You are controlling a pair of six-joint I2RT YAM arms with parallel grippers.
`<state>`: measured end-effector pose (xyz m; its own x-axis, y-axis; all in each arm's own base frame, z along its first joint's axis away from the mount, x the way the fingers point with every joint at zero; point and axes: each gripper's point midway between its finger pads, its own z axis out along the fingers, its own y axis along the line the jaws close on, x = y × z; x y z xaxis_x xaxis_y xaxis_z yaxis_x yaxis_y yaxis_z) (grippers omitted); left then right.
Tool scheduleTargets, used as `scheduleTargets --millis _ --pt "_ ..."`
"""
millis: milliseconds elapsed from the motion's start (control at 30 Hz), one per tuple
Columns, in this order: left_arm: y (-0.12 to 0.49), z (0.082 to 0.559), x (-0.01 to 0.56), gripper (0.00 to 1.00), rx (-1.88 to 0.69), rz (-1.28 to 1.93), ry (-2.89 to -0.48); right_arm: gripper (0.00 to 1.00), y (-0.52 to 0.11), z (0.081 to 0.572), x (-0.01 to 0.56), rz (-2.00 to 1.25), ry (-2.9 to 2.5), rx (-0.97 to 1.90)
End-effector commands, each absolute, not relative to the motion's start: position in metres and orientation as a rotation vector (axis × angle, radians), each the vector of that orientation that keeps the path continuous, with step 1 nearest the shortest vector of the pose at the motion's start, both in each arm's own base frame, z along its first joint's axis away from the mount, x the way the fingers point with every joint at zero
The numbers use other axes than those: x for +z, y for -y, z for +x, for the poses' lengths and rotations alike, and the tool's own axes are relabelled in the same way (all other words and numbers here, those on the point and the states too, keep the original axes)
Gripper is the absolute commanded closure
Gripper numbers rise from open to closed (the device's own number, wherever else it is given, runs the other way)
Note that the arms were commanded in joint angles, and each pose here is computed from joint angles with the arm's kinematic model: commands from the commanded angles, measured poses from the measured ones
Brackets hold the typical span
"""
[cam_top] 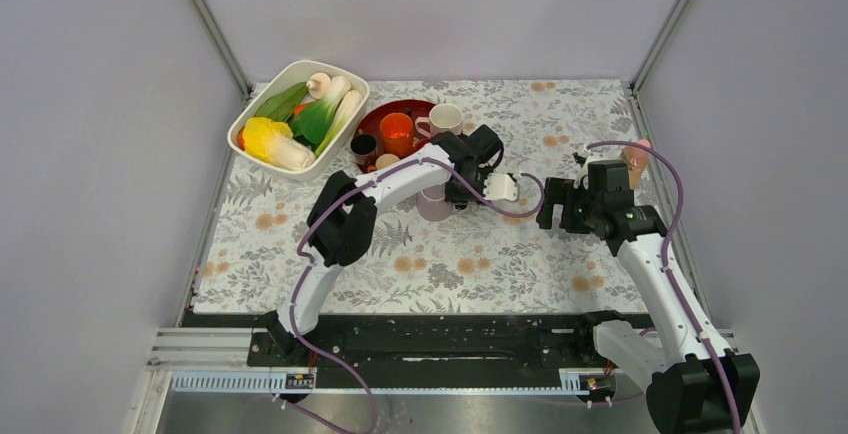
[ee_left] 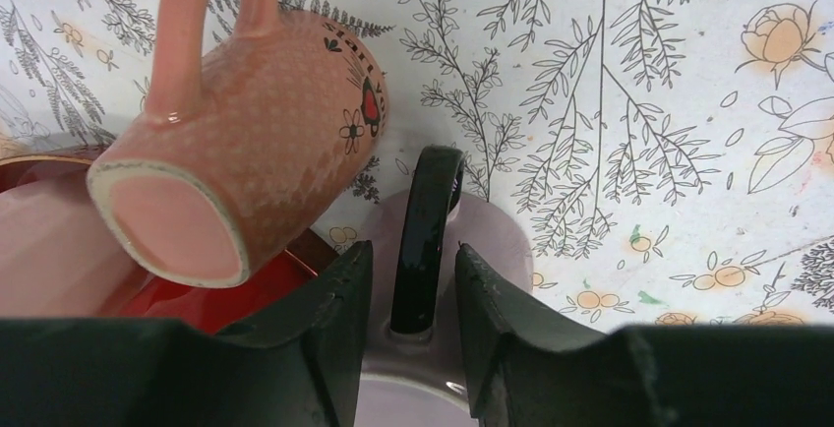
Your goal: Turn the mug right side up
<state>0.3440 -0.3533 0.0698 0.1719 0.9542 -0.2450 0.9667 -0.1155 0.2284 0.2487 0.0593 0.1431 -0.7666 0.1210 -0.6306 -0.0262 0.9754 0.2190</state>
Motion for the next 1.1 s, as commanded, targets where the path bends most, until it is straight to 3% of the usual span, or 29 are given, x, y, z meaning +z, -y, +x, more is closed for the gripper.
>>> scheduleTargets --millis 0,300,367,433,567,833,1067 --pt "0.347 0.341 0.059 0.61 -0.034 2.159 -1.84 0.01 -0.065 0.247 0.147 0.048 -2.411 0.332" --pt "0.334 0.336 0.044 0.64 -0.023 2.219 -1.868 0.01 -0.064 0.244 0.153 0.057 -2.396 0.327" --pt "0.332 0.338 0.041 0.74 -0.008 2.222 -1.871 0.01 -0.064 0.244 0.155 0.058 -2.39 0.325" --pt "0.332 0.342 0.043 1.0 0.001 2.195 -1.88 0.01 -0.061 0.245 0.158 0.074 -2.388 0.309" --pt "0.34 0.345 0.067 1.0 -0.086 2.088 -1.888 0.01 -0.049 0.244 0.163 0.129 -2.395 0.233" --pt "0.353 0.328 0.195 1.0 -0.482 1.7 -1.92 0.0 -0.053 0.245 0.225 0.095 -2.228 0.281" --pt "0.351 0.298 0.334 1.0 -0.869 1.397 -1.782 0.01 -0.126 0.238 0.289 -0.189 -1.884 0.765"
